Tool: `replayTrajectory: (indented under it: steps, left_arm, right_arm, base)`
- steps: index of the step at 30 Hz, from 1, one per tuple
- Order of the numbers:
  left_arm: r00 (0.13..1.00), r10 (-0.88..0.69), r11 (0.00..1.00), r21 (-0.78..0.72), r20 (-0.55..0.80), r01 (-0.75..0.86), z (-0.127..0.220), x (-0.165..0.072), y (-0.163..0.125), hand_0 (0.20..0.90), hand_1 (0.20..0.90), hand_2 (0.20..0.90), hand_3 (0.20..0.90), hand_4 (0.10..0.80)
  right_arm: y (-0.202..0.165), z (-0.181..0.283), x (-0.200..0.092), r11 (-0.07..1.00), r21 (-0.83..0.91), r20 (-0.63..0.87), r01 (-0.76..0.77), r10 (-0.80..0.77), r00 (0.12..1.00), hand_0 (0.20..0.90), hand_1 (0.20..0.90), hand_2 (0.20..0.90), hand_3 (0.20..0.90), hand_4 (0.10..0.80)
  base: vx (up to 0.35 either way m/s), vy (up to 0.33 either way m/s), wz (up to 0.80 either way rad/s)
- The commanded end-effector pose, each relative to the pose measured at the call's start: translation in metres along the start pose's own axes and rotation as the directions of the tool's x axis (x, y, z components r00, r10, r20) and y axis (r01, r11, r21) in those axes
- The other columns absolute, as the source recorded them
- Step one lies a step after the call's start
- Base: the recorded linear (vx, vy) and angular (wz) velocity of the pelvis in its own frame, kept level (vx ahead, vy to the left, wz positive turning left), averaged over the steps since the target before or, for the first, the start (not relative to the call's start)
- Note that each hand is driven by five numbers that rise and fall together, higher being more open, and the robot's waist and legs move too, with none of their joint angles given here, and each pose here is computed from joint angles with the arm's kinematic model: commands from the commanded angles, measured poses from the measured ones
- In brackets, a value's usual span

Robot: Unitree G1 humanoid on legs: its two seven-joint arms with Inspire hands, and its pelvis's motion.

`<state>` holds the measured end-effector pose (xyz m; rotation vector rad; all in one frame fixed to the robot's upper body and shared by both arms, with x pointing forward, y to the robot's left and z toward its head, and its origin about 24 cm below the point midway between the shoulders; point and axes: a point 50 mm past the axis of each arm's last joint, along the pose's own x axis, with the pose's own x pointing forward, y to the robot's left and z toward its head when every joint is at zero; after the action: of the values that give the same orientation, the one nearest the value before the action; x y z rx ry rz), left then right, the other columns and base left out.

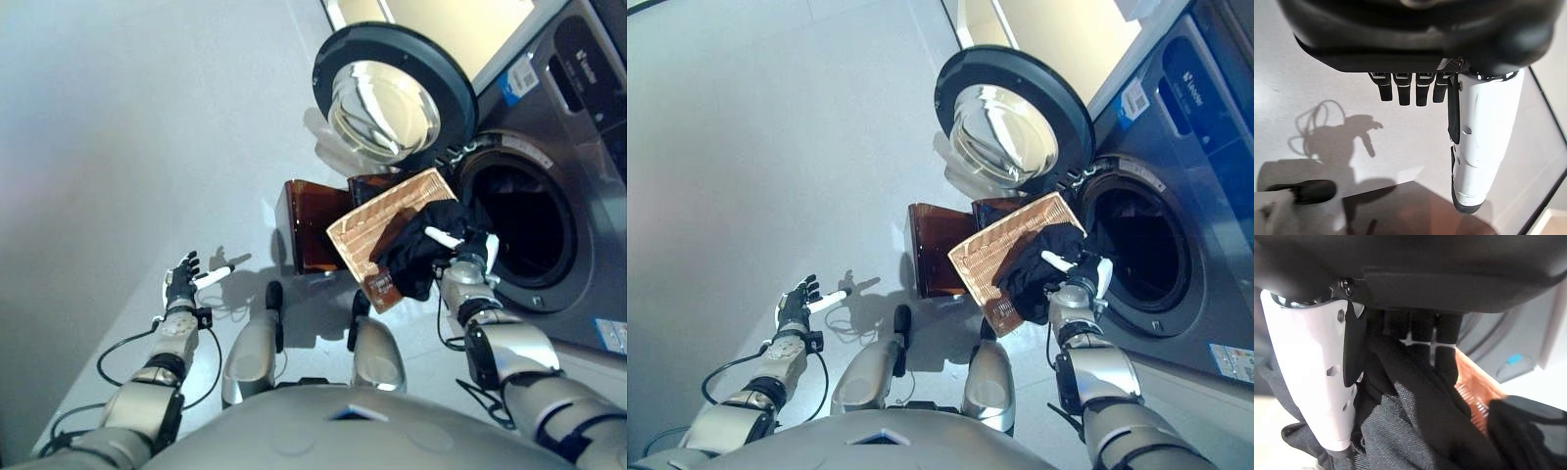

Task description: Pick up the clothes and place them into the washing machine

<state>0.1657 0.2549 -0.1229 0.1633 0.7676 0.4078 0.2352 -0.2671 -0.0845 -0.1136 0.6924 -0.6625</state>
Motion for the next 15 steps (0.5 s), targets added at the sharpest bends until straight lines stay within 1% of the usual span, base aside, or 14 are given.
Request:
replayTrajectory:
  steps: [1, 2, 3, 4, 5, 6, 7, 8, 9, 10, 12, 15]
  left_arm:
    - [0.998, 0.05, 0.999, -0.004, 0.022, -0.05, 0.007, 0.004, 0.012, 0.9, 0.9, 0.9, 0.9, 0.8]
    - [0.999, 0.048, 0.999, 0.001, 0.007, -0.048, 0.001, 0.002, 0.011, 0.9, 0.9, 0.9, 0.9, 0.8]
    - [0.999, 0.046, 0.999, -0.004, -0.022, -0.046, -0.008, -0.001, 0.009, 0.9, 0.9, 0.9, 0.9, 0.8]
    - [0.999, 0.046, 0.999, -0.003, -0.023, -0.046, -0.008, -0.001, 0.009, 0.9, 0.9, 0.9, 0.9, 0.8]
    - [0.998, 0.039, 0.999, -0.003, -0.045, -0.039, -0.017, -0.005, 0.008, 0.9, 0.9, 0.9, 0.9, 0.8]
    - [0.998, 0.039, 0.999, -0.002, -0.046, -0.039, -0.017, -0.005, 0.008, 0.9, 0.9, 0.9, 0.9, 0.8]
    - [0.997, 0.029, 1.0, 0.005, -0.065, -0.029, -0.025, -0.009, 0.006, 0.9, 0.9, 0.9, 0.9, 0.8]
    - [0.997, 0.029, 1.0, 0.006, -0.066, -0.029, -0.025, -0.009, 0.006, 0.9, 0.9, 0.9, 0.9, 0.8]
    - [0.997, 0.028, 1.0, 0.0, -0.076, -0.028, -0.028, -0.01, 0.006, 0.9, 0.9, 0.9, 0.9, 0.8]
    - [0.996, 0.022, 1.0, 0.001, -0.082, -0.022, -0.031, -0.012, 0.005, 0.9, 0.9, 0.9, 0.9, 0.8]
    - [0.996, 0.009, 1.0, -0.012, -0.087, -0.01, -0.033, -0.013, 0.001, 0.9, 0.9, 0.9, 0.9, 0.8]
    - [0.997, 0.007, 1.0, -0.018, -0.083, -0.008, -0.036, -0.016, 0.001, 0.9, 0.9, 0.9, 0.9, 0.8]
  right_arm:
    - [0.006, 0.041, -0.002, 0.965, 0.253, 0.191, -0.06, 0.011, 0.982, 0.2, 0.2, 0.2, 0.2, 0.3]
    - [0.004, 0.033, -0.003, 0.956, 0.288, 0.166, -0.056, 0.008, 0.986, 0.2, 0.2, 0.2, 0.2, 0.3]
    - [0.006, 0.024, -0.006, 0.907, 0.416, 0.142, -0.072, 0.013, 0.99, 0.2, 0.2, 0.2, 0.2, 0.3]
    - [0.005, 0.024, -0.006, 0.906, 0.416, 0.141, -0.071, 0.013, 0.99, 0.2, 0.2, 0.2, 0.2, 0.3]
    - [0.005, 0.017, -0.009, 0.846, 0.526, 0.127, -0.083, 0.019, 0.992, 0.2, 0.2, 0.2, 0.2, 0.3]
    - [0.005, 0.016, -0.009, 0.846, 0.527, 0.126, -0.084, 0.02, 0.992, 0.2, 0.2, 0.2, 0.2, 0.3]
    - [0.004, 0.003, -0.013, 0.79, 0.61, 0.088, -0.07, 0.02, 0.996, 0.2, 0.2, 0.2, 0.2, 0.3]
    - [0.003, 0.002, -0.013, 0.789, 0.61, 0.087, -0.07, 0.021, 0.996, 0.2, 0.2, 0.2, 0.2, 0.3]
    - [0.005, 0.0, -0.015, 0.75, 0.656, 0.09, -0.082, 0.03, 0.995, 0.2, 0.2, 0.2, 0.2, 0.3]
    - [0.002, -0.009, -0.016, 0.711, 0.701, 0.053, -0.05, 0.018, 0.998, 0.2, 0.2, 0.2, 0.2, 0.3]
    - [0.004, -0.02, -0.021, 0.622, 0.782, 0.025, -0.031, 0.018, 1.0, 0.2, 0.2, 0.2, 0.2, 0.3]
    - [0.004, -0.035, -0.026, 0.598, 0.801, -0.027, 0.015, 0.011, 1.0, 0.2, 0.2, 0.2, 0.2, 0.3]
  base:
    - [0.126, 0.031, -0.17]
    - [0.145, 0.049, -0.32]
    - [0.103, 0.036, -0.28]
    - [0.114, 0.06, -0.3]
    - [0.062, 0.034, -0.17]
    - [0.112, 0.047, -0.21]
    - [0.055, 0.014, -0.16]
    - [0.07, 0.025, -0.27]
    - [0.036, 0.022, -0.18]
    - [0.065, 0.035, -0.22]
    - [0.058, 0.052, -0.21]
    - [0.055, 0.066, -0.13]
